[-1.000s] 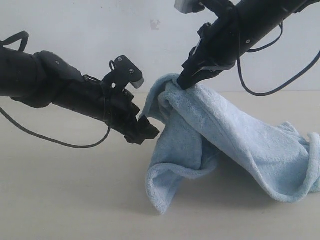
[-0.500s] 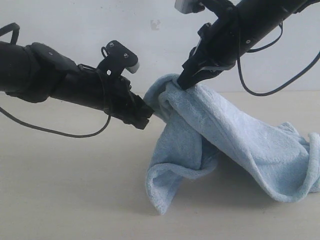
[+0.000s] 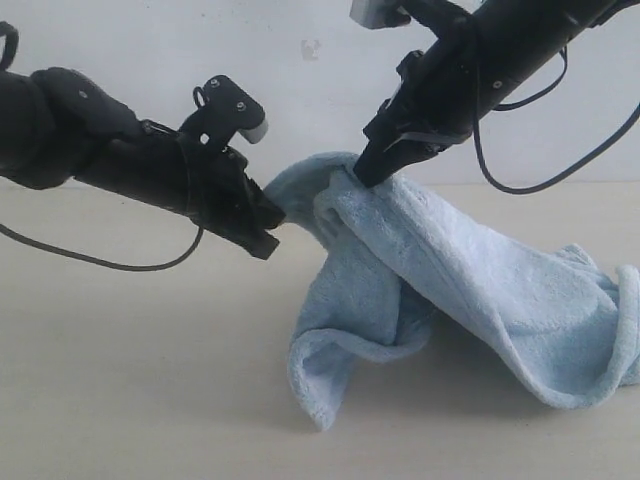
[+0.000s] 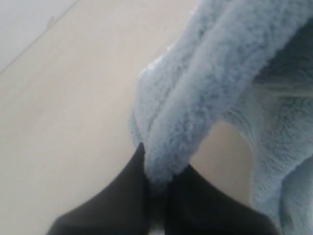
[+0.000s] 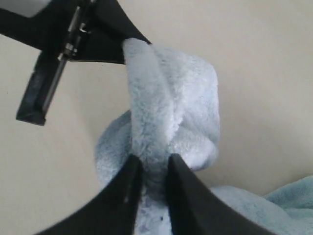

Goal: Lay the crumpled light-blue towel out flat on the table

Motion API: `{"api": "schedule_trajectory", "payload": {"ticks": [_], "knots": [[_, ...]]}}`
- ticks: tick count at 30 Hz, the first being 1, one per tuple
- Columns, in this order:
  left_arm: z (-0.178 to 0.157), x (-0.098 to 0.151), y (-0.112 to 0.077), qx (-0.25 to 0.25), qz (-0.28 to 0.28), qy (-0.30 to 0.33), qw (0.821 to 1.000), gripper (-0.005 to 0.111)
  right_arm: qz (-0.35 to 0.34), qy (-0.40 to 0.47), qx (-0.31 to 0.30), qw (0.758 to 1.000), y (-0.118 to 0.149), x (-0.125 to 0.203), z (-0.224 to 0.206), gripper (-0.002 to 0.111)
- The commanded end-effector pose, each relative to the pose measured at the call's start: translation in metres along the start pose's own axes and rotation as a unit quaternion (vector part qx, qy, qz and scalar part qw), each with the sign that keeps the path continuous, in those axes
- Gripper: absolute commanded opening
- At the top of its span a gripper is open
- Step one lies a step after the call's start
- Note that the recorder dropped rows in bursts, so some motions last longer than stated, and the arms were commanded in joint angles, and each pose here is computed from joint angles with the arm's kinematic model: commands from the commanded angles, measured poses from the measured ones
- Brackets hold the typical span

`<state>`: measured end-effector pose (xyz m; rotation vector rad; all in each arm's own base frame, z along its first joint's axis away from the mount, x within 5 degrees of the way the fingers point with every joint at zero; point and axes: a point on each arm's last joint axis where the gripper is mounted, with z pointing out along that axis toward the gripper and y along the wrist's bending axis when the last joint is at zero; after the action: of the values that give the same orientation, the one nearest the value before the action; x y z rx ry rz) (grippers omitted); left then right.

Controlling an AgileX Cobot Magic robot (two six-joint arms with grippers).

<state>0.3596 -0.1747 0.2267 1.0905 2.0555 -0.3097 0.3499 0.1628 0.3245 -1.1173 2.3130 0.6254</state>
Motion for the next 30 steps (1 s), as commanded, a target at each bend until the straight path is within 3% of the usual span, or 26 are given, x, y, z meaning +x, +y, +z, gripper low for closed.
{"api": "schedule_trajectory", "payload": {"ticks": [1, 3, 8, 13, 18, 23, 26, 30], "knots": [[-0.021, 0.011, 0.009, 0.0, -0.004, 0.067, 0.998, 0.004, 0.027, 0.0, 0.027, 0.999, -0.003, -0.001, -0.004, 0.055], [-0.03, 0.019, 0.015, -0.007, -0.009, 0.104, 0.994, 0.004, 0.033, 0.0, 0.057, 0.998, -0.005, -0.001, -0.01, 0.069], [-0.056, 0.025, 0.029, -0.036, -0.054, 0.135, 0.989, 0.004, 0.037, 0.013, 0.157, 0.987, -0.01, 0.003, -0.036, 0.055], [-0.07, 0.021, 0.028, -0.036, -0.062, 0.132, 0.989, 0.004, 0.112, 0.017, 0.194, 0.975, -0.032, 0.018, -0.058, 0.049], [-0.075, 0.021, 0.024, -0.021, -0.068, 0.14, 0.988, 0.004, 0.236, 0.042, 0.272, 0.932, -0.09, 0.079, -0.073, 0.049], [-0.074, 0.02, 0.023, -0.017, -0.081, 0.131, 0.988, 0.004, 0.366, 0.027, 0.265, 0.892, -0.133, 0.158, -0.074, 0.049], [-0.074, 0.019, 0.023, -0.015, -0.084, 0.129, 0.988, 0.004, 0.414, 0.017, 0.257, 0.873, -0.153, 0.182, -0.071, 0.049], [-0.074, 0.019, 0.023, -0.015, -0.086, 0.128, 0.988, 0.004, 0.428, 0.022, 0.258, 0.866, -0.171, 0.195, -0.058, 0.049]]}}
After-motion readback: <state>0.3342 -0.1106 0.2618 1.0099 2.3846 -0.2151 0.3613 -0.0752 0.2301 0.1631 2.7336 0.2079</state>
